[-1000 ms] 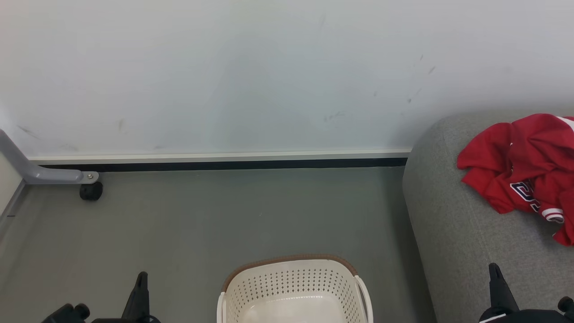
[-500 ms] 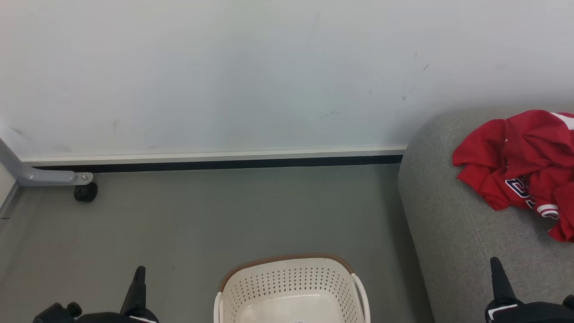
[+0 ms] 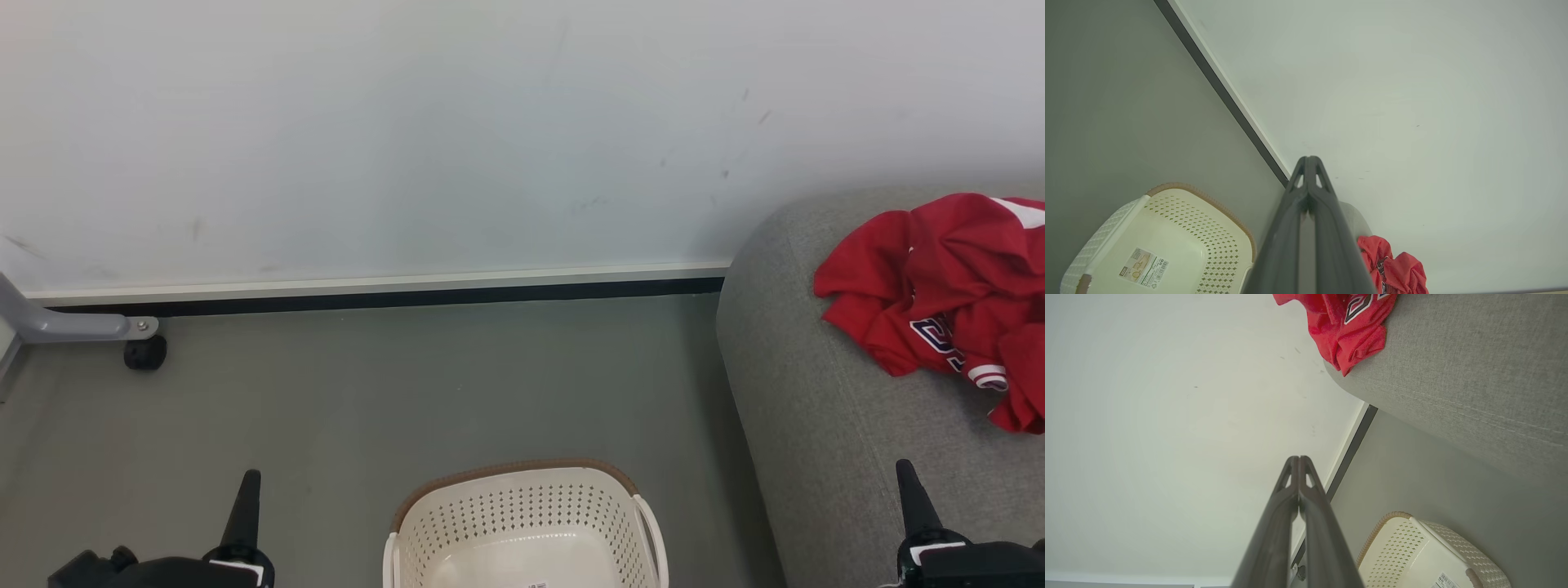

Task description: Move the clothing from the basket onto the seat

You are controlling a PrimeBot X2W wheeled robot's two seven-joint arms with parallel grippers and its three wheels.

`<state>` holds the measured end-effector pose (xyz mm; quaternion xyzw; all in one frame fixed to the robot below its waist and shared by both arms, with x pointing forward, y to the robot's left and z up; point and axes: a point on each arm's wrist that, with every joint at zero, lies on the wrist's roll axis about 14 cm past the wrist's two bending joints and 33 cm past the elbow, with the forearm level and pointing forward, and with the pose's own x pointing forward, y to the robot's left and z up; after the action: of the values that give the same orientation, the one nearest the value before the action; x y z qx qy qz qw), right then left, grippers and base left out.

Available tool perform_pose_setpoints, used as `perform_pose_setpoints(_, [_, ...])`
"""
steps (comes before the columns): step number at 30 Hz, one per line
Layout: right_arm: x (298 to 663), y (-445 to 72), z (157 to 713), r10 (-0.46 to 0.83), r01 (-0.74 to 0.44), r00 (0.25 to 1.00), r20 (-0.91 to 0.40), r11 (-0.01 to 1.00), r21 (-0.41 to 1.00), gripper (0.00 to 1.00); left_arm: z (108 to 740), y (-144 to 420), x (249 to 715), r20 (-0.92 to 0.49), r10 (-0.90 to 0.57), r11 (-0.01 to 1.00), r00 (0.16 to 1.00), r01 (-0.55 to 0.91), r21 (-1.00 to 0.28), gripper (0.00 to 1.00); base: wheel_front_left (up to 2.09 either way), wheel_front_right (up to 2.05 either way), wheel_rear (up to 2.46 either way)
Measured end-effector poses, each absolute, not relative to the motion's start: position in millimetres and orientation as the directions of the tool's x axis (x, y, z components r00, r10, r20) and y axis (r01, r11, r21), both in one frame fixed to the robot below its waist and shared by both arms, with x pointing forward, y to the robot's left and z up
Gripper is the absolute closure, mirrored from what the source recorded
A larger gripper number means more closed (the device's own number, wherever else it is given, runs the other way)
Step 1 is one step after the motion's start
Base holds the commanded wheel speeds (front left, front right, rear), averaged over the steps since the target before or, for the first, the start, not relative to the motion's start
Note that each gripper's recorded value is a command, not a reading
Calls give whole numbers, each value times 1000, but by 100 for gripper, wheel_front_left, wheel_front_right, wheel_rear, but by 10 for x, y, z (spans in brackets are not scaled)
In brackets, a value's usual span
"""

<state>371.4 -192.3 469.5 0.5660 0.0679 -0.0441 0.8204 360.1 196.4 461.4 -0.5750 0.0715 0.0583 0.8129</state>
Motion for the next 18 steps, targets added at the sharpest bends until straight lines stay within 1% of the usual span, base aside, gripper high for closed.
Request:
perform_pose_setpoints(4, [3734, -1941, 4718, 4, 143, 988, -151, 305, 941, 100, 4642, 1944, 3635, -172, 1, 293, 985, -164, -942, 100, 0, 0, 0])
perform_pose_setpoints(7, [3725, -1962, 4700, -1, 147, 988, -151, 253, 956, 100, 4644, 1938, 3647, -166, -3, 240, 986, -160, -957, 100, 0, 0, 0])
perform_pose_setpoints(18, [3763, -2012, 4751, -9, 120, 993, -120, 107, 987, 100, 4718, 1923, 3722, -126, -16, 109, 992, -124, -986, 100, 0, 0, 0])
